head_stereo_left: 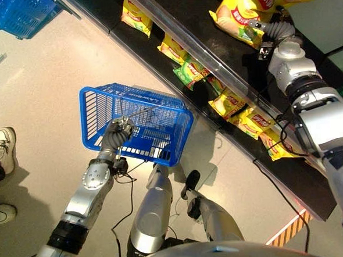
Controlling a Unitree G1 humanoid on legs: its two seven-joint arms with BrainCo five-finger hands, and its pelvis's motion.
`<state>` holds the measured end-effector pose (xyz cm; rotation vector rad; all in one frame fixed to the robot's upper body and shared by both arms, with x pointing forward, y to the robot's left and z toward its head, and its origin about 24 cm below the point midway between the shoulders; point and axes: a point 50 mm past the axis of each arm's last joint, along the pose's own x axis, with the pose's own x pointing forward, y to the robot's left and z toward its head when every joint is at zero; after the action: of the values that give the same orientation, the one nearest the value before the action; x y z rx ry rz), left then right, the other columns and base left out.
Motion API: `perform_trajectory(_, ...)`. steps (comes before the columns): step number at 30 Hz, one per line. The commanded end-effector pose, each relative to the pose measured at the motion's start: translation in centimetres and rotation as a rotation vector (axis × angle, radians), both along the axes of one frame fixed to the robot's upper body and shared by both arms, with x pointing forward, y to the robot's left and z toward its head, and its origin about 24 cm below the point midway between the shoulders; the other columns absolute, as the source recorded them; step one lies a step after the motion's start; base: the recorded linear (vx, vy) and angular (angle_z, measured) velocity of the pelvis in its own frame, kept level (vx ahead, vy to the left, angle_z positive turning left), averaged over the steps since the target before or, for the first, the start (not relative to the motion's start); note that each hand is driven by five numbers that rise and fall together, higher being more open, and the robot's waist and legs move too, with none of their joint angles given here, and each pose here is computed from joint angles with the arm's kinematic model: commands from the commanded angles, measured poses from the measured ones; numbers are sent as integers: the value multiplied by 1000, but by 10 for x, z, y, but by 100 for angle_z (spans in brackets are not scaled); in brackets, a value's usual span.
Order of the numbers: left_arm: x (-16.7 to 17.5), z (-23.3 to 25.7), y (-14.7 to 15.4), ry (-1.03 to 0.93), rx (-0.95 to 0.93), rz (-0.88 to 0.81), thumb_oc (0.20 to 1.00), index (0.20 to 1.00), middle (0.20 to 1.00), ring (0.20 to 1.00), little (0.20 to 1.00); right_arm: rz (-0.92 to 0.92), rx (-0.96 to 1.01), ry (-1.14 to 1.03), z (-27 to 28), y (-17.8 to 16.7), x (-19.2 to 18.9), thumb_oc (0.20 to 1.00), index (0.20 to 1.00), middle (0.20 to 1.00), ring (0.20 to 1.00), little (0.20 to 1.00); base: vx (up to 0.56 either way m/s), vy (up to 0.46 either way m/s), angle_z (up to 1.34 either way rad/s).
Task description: Pick up the snacks into the basket
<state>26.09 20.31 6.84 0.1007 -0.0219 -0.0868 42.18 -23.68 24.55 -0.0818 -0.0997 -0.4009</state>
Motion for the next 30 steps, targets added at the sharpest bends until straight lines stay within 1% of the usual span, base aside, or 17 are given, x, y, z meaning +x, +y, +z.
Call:
perform_trajectory(1, -2, 71, -19, -348, -32, -96, 200, 200, 200, 200, 200, 15, -66, -58, 31, 15, 2, 1000, 1000, 1000, 1000, 1000, 0, 0, 0)
perform_trajectory(7, -1, 73, -22, -358, -31, -106, 200, 200, 200, 200, 200, 20, -61, -38, 26, 19, 4, 1000, 1000, 1000, 1000, 1000, 0, 0, 0)
perform_trajectory(14, 0, 73, -17, -359, -15, -97, 200, 200, 200, 200, 200, 110, -61, -77, 17, 36, 5, 1000, 1000, 1000, 1000, 1000, -12, 0, -6)
perform_trajectory(16, 0, 71, -16, -349, -11, -98, 200, 200, 200, 200, 200, 118, -78, -73, 14, 35, 5, 1000, 1000, 1000, 1000, 1000, -21, 3, -8)
perform_trajectory(25, 0, 61, -9, -290, 2, -113, 200, 200, 200, 200, 200, 123, -41, -30, -8, 18, 1, 1000, 1000, 1000, 1000, 1000, -15, 0, -12)
perform_trajectory(30, -1, 58, -6, -276, -6, -106, 200, 200, 200, 200, 200, 125, -33, -8, -16, 16, 1, 1000, 1000, 1000, 1000, 1000, -9, 14, -15)
